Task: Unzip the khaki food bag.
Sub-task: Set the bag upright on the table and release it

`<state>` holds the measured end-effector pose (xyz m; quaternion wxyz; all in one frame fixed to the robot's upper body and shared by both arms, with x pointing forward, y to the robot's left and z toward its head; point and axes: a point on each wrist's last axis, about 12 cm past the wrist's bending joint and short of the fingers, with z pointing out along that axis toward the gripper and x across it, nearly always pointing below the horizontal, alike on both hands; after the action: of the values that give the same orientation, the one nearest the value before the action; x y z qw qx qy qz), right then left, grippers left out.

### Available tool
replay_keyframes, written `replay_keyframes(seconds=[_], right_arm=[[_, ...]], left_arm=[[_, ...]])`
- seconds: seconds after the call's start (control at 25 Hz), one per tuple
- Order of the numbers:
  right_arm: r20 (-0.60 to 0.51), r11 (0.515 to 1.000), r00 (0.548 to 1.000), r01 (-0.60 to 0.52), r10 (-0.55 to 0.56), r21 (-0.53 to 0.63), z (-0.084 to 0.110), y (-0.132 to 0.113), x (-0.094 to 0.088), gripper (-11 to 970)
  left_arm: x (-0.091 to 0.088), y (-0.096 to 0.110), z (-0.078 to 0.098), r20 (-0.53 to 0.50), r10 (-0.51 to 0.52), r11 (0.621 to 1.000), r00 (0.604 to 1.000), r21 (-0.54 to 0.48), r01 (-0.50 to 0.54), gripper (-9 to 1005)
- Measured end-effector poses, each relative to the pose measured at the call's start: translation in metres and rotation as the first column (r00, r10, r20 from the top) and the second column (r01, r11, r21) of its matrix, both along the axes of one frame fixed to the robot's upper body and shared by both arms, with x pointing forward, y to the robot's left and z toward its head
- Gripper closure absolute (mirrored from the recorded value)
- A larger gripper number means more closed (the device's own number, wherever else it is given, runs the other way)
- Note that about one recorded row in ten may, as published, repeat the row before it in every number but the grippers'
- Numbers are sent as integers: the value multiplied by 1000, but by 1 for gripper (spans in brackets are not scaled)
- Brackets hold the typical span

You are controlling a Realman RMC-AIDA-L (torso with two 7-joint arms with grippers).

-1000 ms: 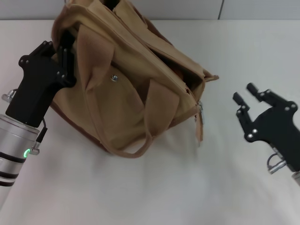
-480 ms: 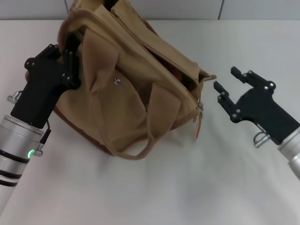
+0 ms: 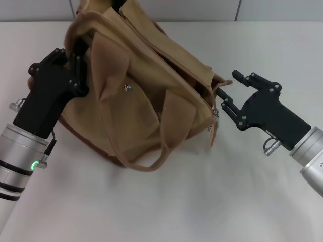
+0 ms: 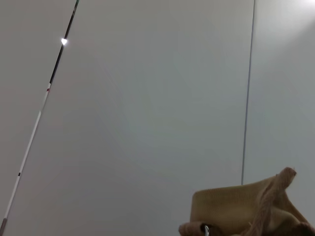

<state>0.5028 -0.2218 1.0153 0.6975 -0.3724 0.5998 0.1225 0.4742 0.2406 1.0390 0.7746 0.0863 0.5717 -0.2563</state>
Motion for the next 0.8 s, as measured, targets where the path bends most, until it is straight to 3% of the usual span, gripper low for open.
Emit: replay_keyframes(seconds=[0.12, 0.44, 0.68, 0.8], right_arm=[[0, 1000, 1000, -7, 7, -5, 1, 2, 2, 491], [-33, 999, 999, -35, 35, 1, 1, 5, 5, 686], [-33, 999, 999, -34, 34, 6, 1, 6, 6, 899], [-52, 989, 998, -36, 44, 145, 11, 3, 6, 903]], left_arm=[[1, -1, 1, 2, -4, 1000, 1000, 1, 4, 904], [3, -2, 2, 6, -9, 1000, 1000, 0, 9, 903], [3, -2, 2, 6, -8, 1000, 1000, -1, 8, 901], [3, -2, 2, 6, -7, 1000, 1000, -2, 7, 901]])
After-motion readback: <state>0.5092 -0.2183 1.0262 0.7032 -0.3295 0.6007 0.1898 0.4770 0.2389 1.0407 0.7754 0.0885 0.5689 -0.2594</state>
